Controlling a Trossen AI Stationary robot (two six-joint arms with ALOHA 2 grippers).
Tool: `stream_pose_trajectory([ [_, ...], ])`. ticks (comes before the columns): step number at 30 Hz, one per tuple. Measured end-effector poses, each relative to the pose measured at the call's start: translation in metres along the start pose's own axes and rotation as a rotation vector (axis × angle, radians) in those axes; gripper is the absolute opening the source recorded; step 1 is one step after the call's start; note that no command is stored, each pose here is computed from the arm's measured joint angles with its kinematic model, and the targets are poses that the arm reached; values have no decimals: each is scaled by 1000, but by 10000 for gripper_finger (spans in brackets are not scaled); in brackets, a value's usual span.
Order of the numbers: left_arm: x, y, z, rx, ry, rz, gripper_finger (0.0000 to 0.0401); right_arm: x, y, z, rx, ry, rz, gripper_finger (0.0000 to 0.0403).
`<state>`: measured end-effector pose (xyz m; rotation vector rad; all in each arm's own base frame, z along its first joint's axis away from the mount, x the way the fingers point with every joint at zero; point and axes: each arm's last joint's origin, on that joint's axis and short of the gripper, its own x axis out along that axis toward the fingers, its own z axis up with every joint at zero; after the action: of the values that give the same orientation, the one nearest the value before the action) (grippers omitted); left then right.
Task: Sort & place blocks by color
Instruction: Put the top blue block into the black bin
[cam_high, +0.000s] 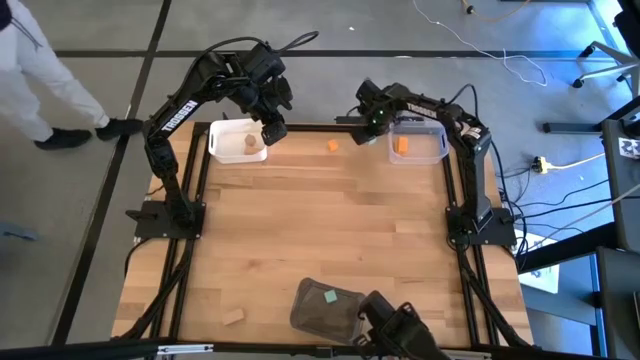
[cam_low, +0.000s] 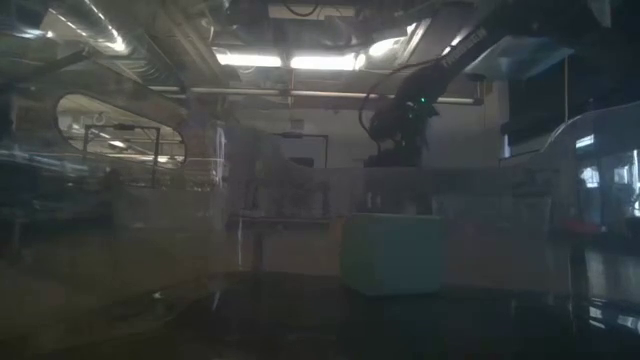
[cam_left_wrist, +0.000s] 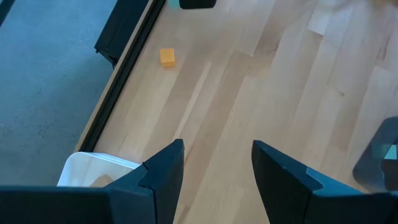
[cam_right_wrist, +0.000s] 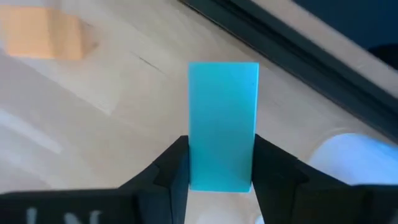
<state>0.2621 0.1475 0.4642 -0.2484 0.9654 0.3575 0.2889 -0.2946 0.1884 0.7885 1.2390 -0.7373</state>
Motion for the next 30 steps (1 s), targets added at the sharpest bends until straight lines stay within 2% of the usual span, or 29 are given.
stream_pose_trajectory([
  [3, 0, 0, 0, 12, 0, 0, 179, -19, 7, 3, -65, 16, 1, 135],
  [7, 0, 0, 0, 25, 0, 0, 179, -49, 26, 0, -219, 76, -4, 135],
  [13, 0, 0, 0, 26, 1, -2, 179, -86, 66, -16, -428, 151, 1, 135],
  [15, 0, -1, 0, 45, -2, -32, 179, -94, 82, -25, -504, 175, 5, 135],
  [22, -1, -7, 0, 246, -42, -228, 179, -100, 144, -62, -744, 197, -31, 135],
  [30, -1, -6, 0, 317, -46, -205, 179, -101, 210, -117, -936, 207, -16, 135],
])
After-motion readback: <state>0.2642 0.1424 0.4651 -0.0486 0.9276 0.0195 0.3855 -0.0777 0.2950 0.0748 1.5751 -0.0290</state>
